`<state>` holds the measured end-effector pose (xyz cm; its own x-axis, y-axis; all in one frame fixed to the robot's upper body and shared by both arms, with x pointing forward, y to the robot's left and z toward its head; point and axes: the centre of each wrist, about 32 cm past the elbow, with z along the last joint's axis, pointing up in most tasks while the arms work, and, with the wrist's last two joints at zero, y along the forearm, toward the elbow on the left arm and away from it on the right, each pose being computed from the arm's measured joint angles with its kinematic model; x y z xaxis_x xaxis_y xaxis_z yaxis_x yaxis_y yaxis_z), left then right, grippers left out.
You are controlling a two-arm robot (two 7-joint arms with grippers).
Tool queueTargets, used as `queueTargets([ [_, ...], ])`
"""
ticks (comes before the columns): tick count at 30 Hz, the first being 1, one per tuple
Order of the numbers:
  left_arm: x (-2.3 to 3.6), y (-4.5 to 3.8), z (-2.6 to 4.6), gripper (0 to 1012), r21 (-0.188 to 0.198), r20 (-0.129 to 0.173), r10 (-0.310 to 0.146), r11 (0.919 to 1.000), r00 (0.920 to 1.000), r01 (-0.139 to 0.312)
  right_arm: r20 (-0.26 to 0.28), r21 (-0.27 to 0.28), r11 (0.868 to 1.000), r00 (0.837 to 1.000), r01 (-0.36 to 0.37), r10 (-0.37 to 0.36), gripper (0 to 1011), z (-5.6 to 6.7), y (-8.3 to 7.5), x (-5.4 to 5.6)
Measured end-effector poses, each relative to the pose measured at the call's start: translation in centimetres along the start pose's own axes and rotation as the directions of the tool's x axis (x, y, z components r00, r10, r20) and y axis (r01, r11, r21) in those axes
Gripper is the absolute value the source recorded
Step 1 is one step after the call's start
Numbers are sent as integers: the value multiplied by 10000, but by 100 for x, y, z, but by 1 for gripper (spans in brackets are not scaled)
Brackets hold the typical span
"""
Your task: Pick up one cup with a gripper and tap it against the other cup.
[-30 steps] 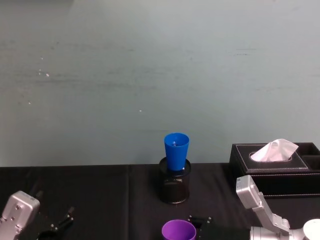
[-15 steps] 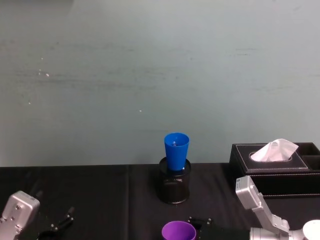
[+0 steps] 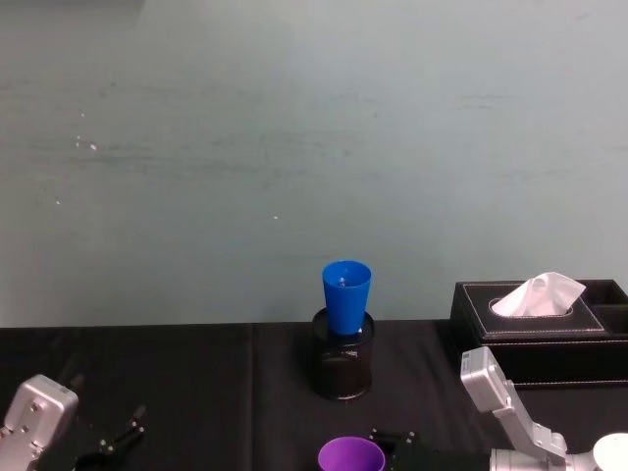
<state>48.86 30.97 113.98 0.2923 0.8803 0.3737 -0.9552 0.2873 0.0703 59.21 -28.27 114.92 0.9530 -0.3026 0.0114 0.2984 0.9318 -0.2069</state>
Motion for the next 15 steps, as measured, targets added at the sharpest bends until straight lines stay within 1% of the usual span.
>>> queueTargets([
  [15, 0, 0, 0, 1000, -1, 0, 1, 10000, 10000, -1, -21, -9, 10000, 10000, -10, 10, 733, 1, 2, 0],
])
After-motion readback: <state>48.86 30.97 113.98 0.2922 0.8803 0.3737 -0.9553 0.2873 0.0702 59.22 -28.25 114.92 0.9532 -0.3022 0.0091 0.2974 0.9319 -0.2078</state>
